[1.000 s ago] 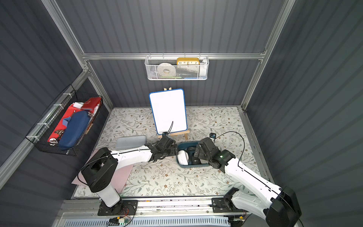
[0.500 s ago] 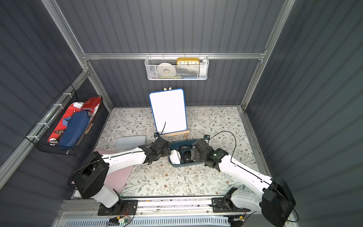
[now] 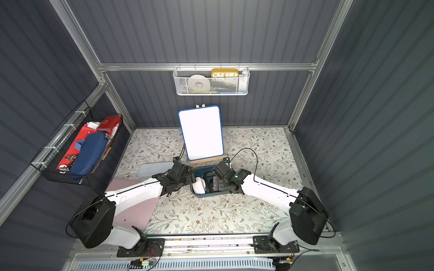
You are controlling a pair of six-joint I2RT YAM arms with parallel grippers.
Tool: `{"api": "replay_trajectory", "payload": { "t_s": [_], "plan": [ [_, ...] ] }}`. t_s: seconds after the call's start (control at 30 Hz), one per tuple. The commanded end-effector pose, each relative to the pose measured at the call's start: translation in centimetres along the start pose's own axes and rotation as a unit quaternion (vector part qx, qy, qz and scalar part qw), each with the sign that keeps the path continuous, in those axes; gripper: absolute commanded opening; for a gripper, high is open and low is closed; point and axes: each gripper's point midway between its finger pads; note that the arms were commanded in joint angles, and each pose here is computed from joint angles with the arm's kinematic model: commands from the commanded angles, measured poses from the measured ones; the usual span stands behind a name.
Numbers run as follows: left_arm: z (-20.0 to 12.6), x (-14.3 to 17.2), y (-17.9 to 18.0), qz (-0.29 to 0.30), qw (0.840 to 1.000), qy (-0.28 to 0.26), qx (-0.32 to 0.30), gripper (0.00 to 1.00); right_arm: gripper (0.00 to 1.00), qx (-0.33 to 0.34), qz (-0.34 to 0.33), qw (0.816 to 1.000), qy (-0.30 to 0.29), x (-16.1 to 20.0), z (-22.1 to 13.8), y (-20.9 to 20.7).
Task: Take out the mouse from the storage box
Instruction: Move the storage box to the center of the board, then pick up the mouse from the storage box.
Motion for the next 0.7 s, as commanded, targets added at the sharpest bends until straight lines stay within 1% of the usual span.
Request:
{"api": "replay_trajectory", "payload": {
  "t_s": [0.0,0.07,0.1,0.2,0.33,0.43,0.6,0.67],
  "plan": [
    [-2.6,-1.0,-0.8,0.005,0.999,-0.029,0.044,0.93,0.99,0.036,-0.025,0.999,0.016,-0.1,0.7,-0.4],
    [-3.9,-1.5,-0.1,-0.003,0.998,-0.056,0.043,0.98,0.99,0.052,-0.031,0.998,0.019,-0.3,1.2,-0.5],
    [-4.5,-1.7,0.4,-0.01,0.997,-0.068,0.037,0.99,0.99,0.057,-0.034,0.998,0.02,-0.4,1.3,-0.5],
    [-5.9,-2.1,2.0,-0.032,0.994,-0.099,0.023,0.99,0.99,0.077,-0.044,0.996,0.025,-0.6,1.9,-0.8],
    [-7.3,-2.5,2.8,-0.051,0.99,-0.129,0.027,1.0,0.99,0.092,-0.054,0.994,0.03,-0.7,2.7,-0.7],
    [-7.4,-2.5,3.1,-0.053,0.989,-0.135,0.023,0.99,0.99,0.099,-0.059,0.993,0.037,-0.8,3.3,-0.5],
    [-6.9,-2.1,3.4,-0.05,0.991,-0.126,0.011,0.99,0.99,0.119,-0.065,0.99,0.05,-0.8,4.4,-0.4],
    [-6.8,-2.0,3.5,-0.05,0.991,-0.125,0.009,1.0,0.97,0.125,-0.069,0.988,0.054,-0.8,4.7,-0.3]
  ]
}}
Point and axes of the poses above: each gripper's point midway between its finger pads, its own z axis out along the fingers, its own y axis along the line the jaws close on, x = y × z, and after that the axes turned 3 degrees about z, right-handed
